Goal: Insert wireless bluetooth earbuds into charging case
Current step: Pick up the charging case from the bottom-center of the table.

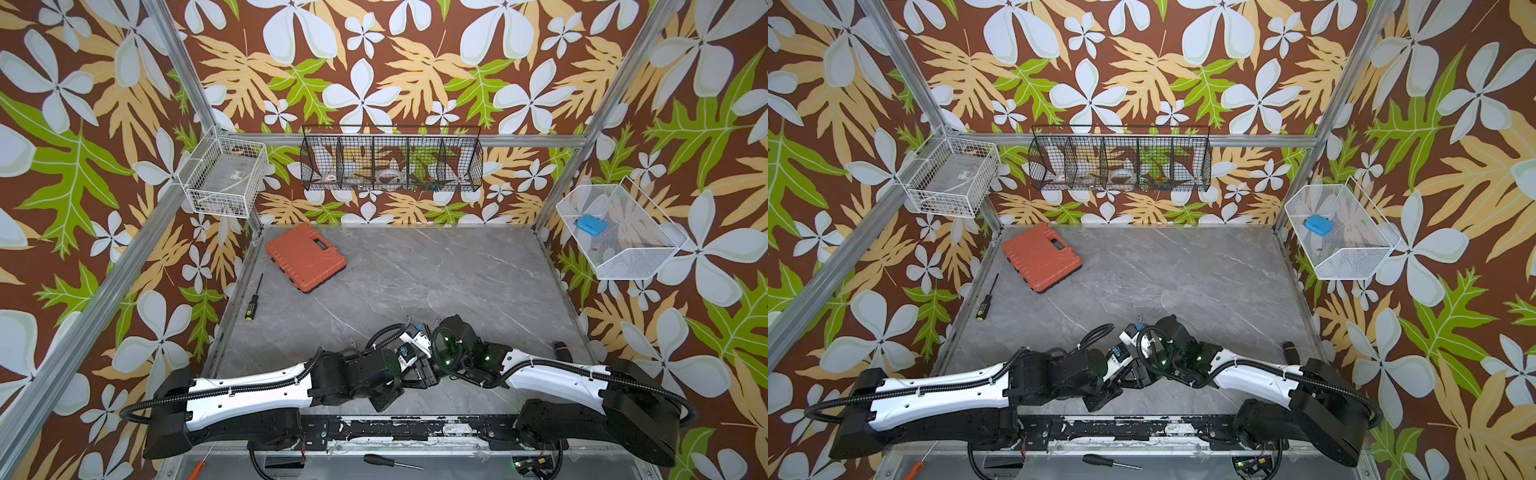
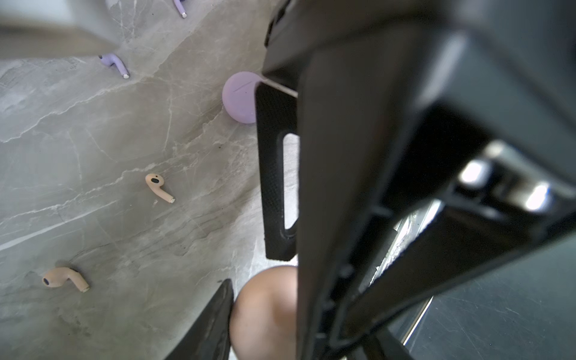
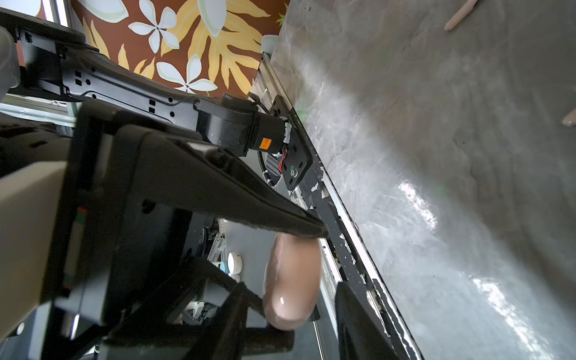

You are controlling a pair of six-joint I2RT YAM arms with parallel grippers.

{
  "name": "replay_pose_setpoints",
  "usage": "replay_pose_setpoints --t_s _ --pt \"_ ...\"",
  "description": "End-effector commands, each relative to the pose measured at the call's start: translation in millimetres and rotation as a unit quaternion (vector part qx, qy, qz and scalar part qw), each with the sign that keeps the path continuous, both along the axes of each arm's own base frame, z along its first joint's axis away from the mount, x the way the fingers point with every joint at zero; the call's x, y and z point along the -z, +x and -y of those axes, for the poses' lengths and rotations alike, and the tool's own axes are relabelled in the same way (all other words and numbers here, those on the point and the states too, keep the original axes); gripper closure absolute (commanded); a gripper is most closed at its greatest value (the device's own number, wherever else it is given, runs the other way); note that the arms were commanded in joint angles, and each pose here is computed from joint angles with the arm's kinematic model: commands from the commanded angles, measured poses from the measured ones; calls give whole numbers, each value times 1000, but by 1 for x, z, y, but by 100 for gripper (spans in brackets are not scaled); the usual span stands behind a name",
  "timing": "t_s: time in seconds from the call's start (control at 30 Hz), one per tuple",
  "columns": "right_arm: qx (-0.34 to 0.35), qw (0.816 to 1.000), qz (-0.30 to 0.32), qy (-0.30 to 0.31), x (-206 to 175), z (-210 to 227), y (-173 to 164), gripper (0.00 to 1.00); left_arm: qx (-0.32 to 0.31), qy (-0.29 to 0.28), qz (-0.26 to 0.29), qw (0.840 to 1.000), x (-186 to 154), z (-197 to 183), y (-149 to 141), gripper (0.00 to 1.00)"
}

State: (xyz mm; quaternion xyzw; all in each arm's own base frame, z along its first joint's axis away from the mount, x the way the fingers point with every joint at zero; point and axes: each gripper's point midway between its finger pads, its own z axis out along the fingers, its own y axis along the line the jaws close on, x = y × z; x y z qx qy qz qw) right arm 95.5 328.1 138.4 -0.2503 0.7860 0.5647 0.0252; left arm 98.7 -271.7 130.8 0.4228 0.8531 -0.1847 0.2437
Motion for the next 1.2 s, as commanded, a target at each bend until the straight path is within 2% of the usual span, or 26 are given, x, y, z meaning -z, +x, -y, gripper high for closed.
replay_pose_setpoints --t_s 0.0,0.2,0.33,0.67,0.97,1.17 --pt "-47 998 -25 24 -8 -1 -21 57 -43 -25 53 997 -18 6 24 100" --pt "-51 998 -32 25 -5 -5 -26 62 -44 -27 56 997 -20 7 25 100" --pt "-39 999 -25 5 4 -4 -22 60 -55 -30 67 996 -25 4 29 100" --pt "-35 998 -28 51 -15 -5 -24 62 -71 -62 78 993 -36 -1 31 100" --pt "-43 998 -42 33 -3 -7 -30 61 -79 -57 93 991 -39 -4 37 100" --pt "-41 998 -41 31 -3 -9 -29 67 -84 -63 97 990 -43 -4 38 100"
